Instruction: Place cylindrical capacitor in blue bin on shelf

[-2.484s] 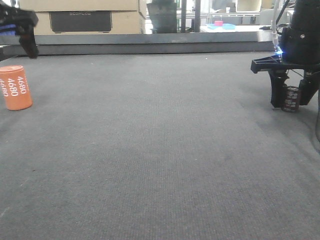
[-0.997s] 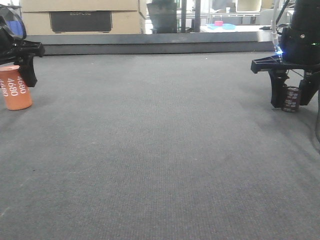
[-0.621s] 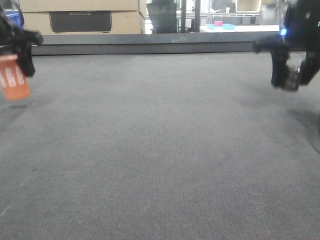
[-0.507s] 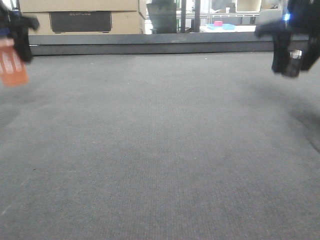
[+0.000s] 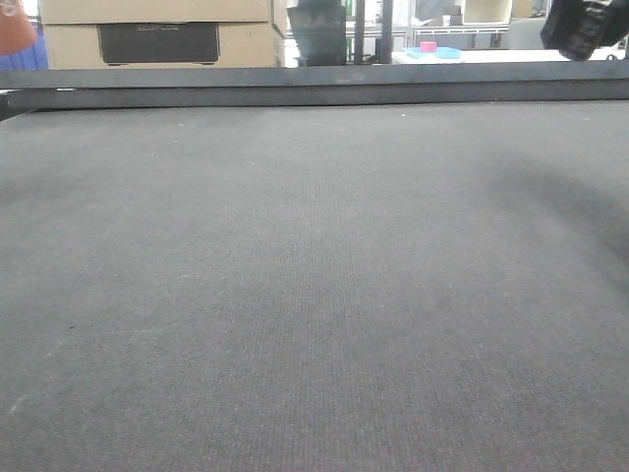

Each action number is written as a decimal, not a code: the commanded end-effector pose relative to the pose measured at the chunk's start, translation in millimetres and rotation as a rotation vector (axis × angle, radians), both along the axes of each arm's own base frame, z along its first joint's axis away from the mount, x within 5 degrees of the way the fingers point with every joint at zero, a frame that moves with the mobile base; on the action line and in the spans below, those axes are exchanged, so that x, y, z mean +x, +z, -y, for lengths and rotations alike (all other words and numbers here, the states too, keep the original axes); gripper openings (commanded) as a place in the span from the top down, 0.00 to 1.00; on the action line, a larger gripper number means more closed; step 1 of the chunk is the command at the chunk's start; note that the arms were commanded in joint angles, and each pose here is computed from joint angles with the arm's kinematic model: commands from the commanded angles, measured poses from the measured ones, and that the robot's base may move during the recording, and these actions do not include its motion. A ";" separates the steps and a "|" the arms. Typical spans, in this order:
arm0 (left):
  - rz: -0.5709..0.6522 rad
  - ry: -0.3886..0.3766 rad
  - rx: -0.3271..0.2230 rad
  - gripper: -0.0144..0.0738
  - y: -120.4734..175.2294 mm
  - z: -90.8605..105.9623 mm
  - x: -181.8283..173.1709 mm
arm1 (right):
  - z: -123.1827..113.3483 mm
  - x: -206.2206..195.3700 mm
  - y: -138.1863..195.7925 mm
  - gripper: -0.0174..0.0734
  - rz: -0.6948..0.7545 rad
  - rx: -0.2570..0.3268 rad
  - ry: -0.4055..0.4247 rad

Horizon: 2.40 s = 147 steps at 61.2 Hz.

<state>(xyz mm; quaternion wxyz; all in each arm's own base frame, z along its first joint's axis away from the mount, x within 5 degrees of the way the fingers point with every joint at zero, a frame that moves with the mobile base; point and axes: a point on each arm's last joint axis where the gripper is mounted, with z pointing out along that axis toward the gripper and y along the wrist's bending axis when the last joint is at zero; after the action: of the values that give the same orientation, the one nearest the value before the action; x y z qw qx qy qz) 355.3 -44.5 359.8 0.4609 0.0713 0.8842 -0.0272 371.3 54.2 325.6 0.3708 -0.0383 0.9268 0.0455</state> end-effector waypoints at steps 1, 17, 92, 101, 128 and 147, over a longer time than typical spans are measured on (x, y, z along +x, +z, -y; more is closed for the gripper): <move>0.099 -0.003 -0.023 0.96 6.6 -0.1 -20.1 | 3.0 -16.3 7.5 0.99 0.119 0.010 -0.001; 0.273 0.028 -0.109 0.96 -4.7 -7.7 -79.8 | 10.7 -66.8 -6.7 0.99 0.286 0.032 -0.007; 0.861 0.012 -0.208 0.96 29.1 -36.0 -299.5 | 38.1 -260.2 71.1 0.99 0.833 0.111 -0.010; 0.861 0.012 -0.208 0.96 29.1 -36.0 -299.5 | 38.7 -264.5 72.8 0.99 0.849 0.113 -0.010; 0.861 0.012 -0.208 0.96 29.1 -36.0 -299.5 | 38.7 -264.5 72.8 0.99 0.849 0.113 -0.010; 0.861 0.012 -0.208 0.96 29.1 -36.0 -299.5 | 38.7 -264.5 72.8 0.99 0.849 0.113 -0.010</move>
<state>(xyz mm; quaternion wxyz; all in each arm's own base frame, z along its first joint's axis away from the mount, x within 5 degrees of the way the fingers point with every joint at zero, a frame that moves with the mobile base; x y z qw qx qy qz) 58.2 -8.6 386.3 0.7838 0.0256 0.6159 -0.0754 108.2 15.9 396.9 0.7128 -0.0271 0.6966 0.0773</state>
